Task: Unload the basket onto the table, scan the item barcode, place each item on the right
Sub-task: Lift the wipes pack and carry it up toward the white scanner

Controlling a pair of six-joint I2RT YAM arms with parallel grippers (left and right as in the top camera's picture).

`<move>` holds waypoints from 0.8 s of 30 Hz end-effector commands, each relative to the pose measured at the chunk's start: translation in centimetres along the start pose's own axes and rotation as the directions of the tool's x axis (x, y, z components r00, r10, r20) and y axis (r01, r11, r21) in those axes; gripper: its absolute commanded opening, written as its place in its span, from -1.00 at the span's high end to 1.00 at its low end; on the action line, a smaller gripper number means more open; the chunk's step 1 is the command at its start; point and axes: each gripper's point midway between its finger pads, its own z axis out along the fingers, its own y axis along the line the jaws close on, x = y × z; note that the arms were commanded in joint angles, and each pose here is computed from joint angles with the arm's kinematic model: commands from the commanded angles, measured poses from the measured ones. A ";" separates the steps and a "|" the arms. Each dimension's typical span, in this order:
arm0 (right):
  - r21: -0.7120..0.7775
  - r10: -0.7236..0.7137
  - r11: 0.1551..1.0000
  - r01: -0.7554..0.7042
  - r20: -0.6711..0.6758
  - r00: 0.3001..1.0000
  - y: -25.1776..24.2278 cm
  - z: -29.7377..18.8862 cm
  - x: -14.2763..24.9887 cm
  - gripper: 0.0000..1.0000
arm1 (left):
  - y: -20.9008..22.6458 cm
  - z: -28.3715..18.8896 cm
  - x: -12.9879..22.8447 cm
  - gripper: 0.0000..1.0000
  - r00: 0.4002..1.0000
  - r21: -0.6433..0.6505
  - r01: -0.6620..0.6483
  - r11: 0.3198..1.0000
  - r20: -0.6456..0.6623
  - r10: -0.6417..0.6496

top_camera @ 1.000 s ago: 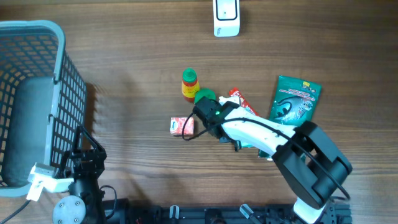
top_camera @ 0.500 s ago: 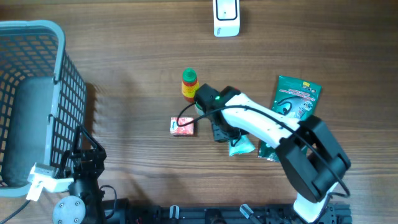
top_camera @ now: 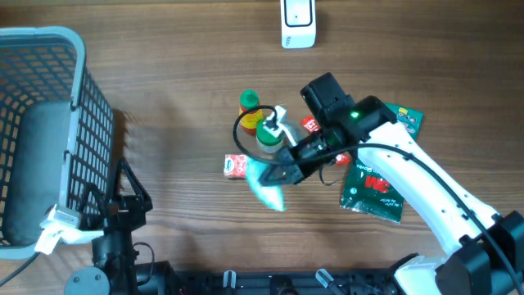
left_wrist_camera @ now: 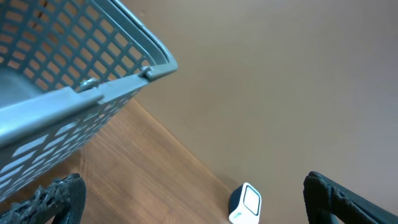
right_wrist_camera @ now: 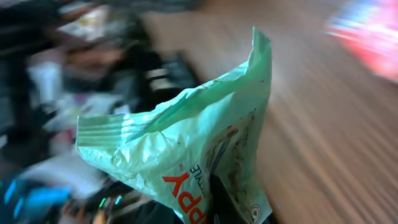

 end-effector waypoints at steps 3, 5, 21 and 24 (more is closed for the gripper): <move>-0.500 -0.330 0.775 0.387 0.202 0.922 9.8 -2.8 -0.3 0.91 | 1.9 1.5 3.6 -1.00 0.994 -0.018 -0.058 0.998 -0.096 0.056; -0.578 -0.321 0.713 0.398 0.236 0.917 11.3 -3.9 -0.5 0.91 | 2.5 2.2 5.4 -1.00 0.988 -0.003 -0.058 0.998 -0.140 0.057; -0.539 -0.225 0.796 0.275 0.158 0.962 11.2 -3.8 -4.0 0.91 | 2.9 4.6 11.6 -1.00 0.954 0.208 -0.154 0.966 -0.223 0.200; -0.483 -0.167 0.848 0.220 0.151 0.974 10.2 -3.2 -4.7 0.91 | 1.5 3.8 12.9 -1.00 0.878 0.358 -0.344 0.868 -0.204 0.432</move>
